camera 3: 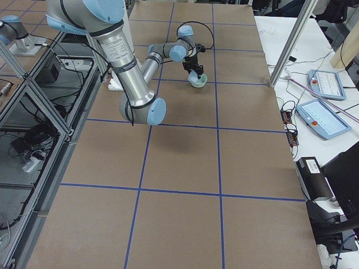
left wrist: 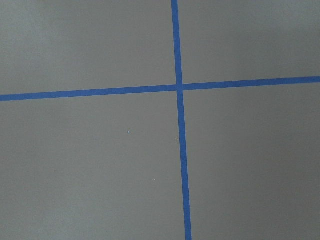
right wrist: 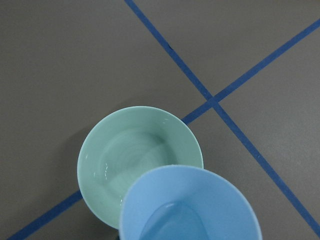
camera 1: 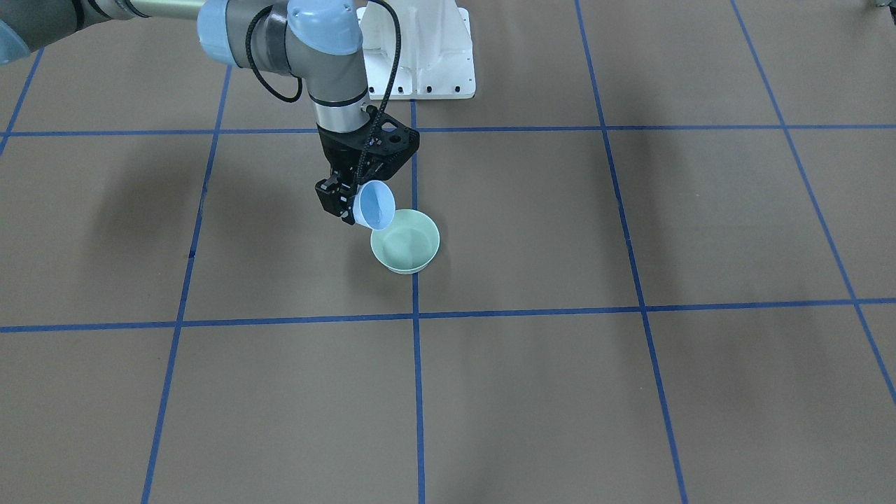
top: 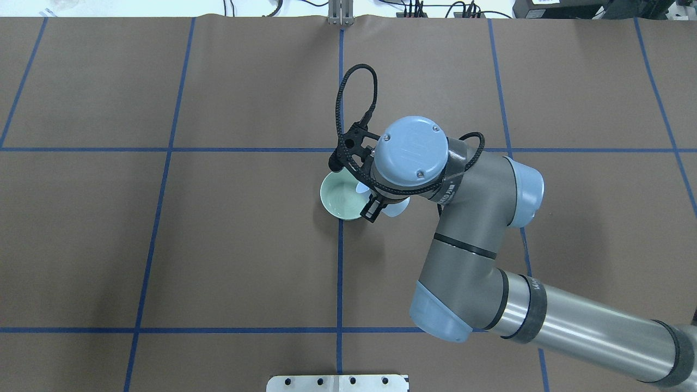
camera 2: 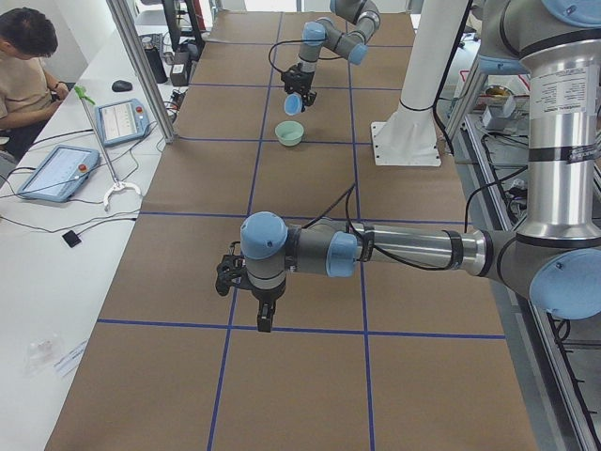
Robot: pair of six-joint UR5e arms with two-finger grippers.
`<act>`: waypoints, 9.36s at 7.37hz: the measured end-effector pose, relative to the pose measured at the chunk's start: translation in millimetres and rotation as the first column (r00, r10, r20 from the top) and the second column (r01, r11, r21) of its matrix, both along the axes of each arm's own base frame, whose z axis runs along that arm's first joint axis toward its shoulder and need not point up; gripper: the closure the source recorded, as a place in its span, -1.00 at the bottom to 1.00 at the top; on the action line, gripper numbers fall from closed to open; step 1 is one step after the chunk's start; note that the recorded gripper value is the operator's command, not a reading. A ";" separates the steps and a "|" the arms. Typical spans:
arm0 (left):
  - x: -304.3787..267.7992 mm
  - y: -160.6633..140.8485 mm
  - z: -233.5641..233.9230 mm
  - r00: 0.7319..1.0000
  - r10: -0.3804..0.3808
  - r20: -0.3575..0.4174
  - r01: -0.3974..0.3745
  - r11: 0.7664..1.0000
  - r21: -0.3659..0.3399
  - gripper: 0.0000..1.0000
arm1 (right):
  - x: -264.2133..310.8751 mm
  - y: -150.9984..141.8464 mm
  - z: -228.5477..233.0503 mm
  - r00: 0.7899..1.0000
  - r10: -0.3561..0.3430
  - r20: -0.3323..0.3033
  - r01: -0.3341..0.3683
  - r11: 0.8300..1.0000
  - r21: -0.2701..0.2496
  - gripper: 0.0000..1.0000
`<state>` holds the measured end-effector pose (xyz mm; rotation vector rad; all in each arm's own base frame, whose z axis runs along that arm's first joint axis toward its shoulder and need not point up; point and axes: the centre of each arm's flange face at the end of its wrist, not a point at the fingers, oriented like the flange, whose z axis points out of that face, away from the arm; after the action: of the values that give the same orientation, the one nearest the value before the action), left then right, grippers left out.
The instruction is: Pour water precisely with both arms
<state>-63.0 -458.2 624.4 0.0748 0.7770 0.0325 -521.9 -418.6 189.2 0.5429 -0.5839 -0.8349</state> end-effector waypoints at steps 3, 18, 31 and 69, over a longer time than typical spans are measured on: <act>0.0 0.5 1.8 1.000 0.000 0.000 0.000 1.000 -0.004 -1.00 | -21.5 -2.6 -13.0 0.991 -0.022 -0.132 0.014 0.998 -0.068 1.00; -0.7 0.2 3.0 1.000 0.000 0.000 0.000 1.000 -0.004 -1.00 | -92.3 -26.5 -115.6 0.804 -0.131 -0.580 -0.086 0.939 -0.332 1.00; 0.0 -5.0 -8.3 1.000 0.000 0.000 0.000 1.000 0.020 -1.00 | 141.2 -30.2 28.6 0.806 0.582 0.113 -0.535 0.796 -0.283 1.00; 300.2 -81.9 -260.4 0.963 -0.003 -0.270 0.041 0.990 0.133 -1.00 | 557.4 -115.2 459.6 0.935 0.352 -0.042 -0.317 0.776 -0.545 -1.00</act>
<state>237.2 -540.2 364.0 0.2229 1.0460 0.0555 35.5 -533.8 648.8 0.1338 -0.7233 -0.2806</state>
